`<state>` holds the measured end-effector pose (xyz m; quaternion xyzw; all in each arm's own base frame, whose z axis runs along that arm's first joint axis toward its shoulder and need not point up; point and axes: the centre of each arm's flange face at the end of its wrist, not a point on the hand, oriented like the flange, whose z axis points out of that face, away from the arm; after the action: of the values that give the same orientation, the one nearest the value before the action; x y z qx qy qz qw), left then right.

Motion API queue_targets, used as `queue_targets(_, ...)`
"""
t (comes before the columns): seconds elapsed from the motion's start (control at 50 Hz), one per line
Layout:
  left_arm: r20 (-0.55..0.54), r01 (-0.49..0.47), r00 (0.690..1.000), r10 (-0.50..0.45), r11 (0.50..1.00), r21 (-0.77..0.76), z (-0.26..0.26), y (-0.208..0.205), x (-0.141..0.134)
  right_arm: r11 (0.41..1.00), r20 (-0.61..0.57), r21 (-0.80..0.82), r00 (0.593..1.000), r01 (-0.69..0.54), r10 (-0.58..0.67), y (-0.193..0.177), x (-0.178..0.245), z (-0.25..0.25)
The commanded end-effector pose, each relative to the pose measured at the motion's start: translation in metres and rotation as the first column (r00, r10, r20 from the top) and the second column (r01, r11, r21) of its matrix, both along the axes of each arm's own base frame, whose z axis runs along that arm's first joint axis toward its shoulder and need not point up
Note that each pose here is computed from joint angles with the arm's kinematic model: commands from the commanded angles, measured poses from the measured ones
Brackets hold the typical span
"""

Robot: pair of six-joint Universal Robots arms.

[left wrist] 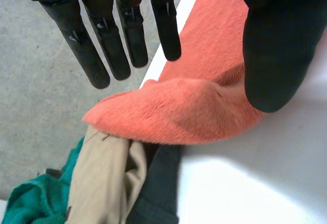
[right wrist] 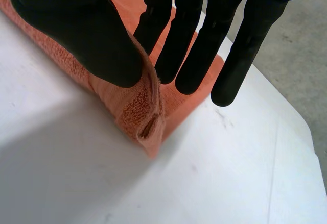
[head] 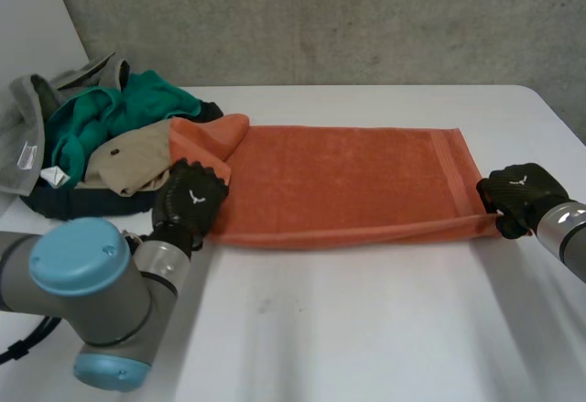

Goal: Fold the laundry.

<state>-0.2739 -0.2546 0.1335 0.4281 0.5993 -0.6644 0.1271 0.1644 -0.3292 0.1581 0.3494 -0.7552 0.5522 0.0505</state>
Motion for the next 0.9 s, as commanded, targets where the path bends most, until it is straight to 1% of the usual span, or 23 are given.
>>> queue_targets(0.02,-0.035,-0.069,0.997,0.07,0.997,0.044,0.029,-0.017,0.031,0.999,0.001,-0.035,1.0,0.025,-0.025,-0.009,-0.008,0.002)
queue_targets(0.1,-0.074,-0.03,0.996,0.04,0.99,0.14,0.028,-0.02,0.042,0.999,0.001,-0.044,1.0,0.031,-0.031,-0.011,-0.01,0.001)
queue_targets(0.12,-0.086,-0.026,0.995,0.042,0.985,0.17,0.027,-0.024,0.05,0.999,0.002,-0.044,1.0,0.031,-0.031,-0.011,-0.011,0.0)
queue_targets(0.2,-0.1,-0.022,0.994,0.043,0.977,0.211,0.021,-0.038,0.071,0.999,0.002,-0.038,1.0,0.03,-0.03,-0.012,-0.01,-0.003)
queue_targets(0.26,-0.112,0.004,0.994,0.021,0.975,0.223,0.019,-0.044,0.081,0.999,0.001,-0.037,1.0,0.028,-0.028,-0.011,-0.009,-0.003)
queue_targets(0.38,-0.139,0.08,0.989,-0.052,0.974,0.211,0.014,-0.052,0.084,0.999,0.001,-0.035,1.0,0.025,-0.025,-0.01,-0.008,-0.004)
queue_targets(0.42,-0.149,0.125,0.984,-0.099,0.976,0.178,0.017,-0.054,0.08,0.999,0.001,-0.035,1.0,0.024,-0.024,-0.01,-0.008,-0.004)
queue_targets(0.5,-0.156,0.171,0.976,-0.153,0.98,0.106,0.031,-0.06,0.072,0.999,0.001,-0.029,1.0,0.024,-0.024,-0.009,-0.008,-0.006)
queue_targets(0.54,-0.155,0.194,0.971,-0.181,0.979,0.067,0.041,-0.064,0.063,0.999,0.001,-0.026,1.0,0.024,-0.024,-0.008,-0.008,-0.006)
queue_targets(0.56,-0.152,0.219,0.965,-0.212,0.975,0.032,0.05,-0.068,0.052,0.999,0.001,-0.026,1.0,0.022,-0.022,-0.008,-0.007,-0.006)
queue_targets(0.6,-0.152,0.243,0.959,-0.24,0.97,0.004,0.058,-0.074,0.042,0.999,0.0,-0.025,1.0,0.022,-0.022,-0.008,-0.007,-0.007)
queue_targets(0.62,-0.154,0.252,0.956,-0.248,0.968,0.006,0.057,-0.077,0.038,1.0,0.0,-0.022,1.0,0.02,-0.02,-0.007,-0.007,-0.008)
queue_targets(0.64,-0.153,0.277,0.951,-0.27,0.961,0.024,0.053,-0.081,0.027,1.0,0.0,-0.017,1.0,0.02,-0.02,-0.007,-0.007,-0.009)
queue_targets(0.7,-0.149,0.298,0.946,-0.287,0.953,0.057,0.047,-0.092,0.014,1.0,0.0,-0.01,1.0,0.02,-0.02,-0.007,-0.007,-0.011)
queue_targets(0.72,-0.144,0.305,0.946,-0.292,0.949,0.079,0.046,-0.098,0.003,1.0,0.0,-0.007,1.0,0.02,-0.02,-0.006,-0.007,-0.012)
queue_targets(0.74,-0.138,0.303,0.947,-0.289,0.948,0.093,0.044,-0.101,-0.001,1.0,0.0,-0.005,1.0,0.02,-0.02,-0.006,-0.007,-0.013)
queue_targets(0.78,-0.115,0.296,0.952,-0.283,0.948,0.116,0.04,-0.11,-0.007,1.0,0.0,-0.002,1.0,0.02,-0.02,-0.006,-0.007,-0.013)
queue_targets(0.82,-0.057,0.29,0.957,-0.285,0.947,0.139,0.031,-0.121,-0.015,1.0,-0.001,0.004,1.0,0.02,-0.02,-0.005,-0.007,-0.015)
queue_targets(0.84,-0.034,0.287,0.958,-0.286,0.947,0.144,0.028,-0.124,-0.017,1.0,-0.002,0.005,1.0,0.018,-0.018,-0.004,-0.007,-0.015)
queue_targets(0.86,0.012,0.278,0.959,-0.283,0.949,0.147,0.021,-0.131,-0.02,1.0,-0.003,0.007,1.0,0.017,-0.017,-0.003,-0.007,-0.016)
queue_targets(0.9,0.056,0.266,0.96,-0.276,0.953,0.147,0.013,-0.138,-0.022,1.0,-0.005,0.01,1.0,0.018,-0.018,-0.003,-0.008,-0.017)
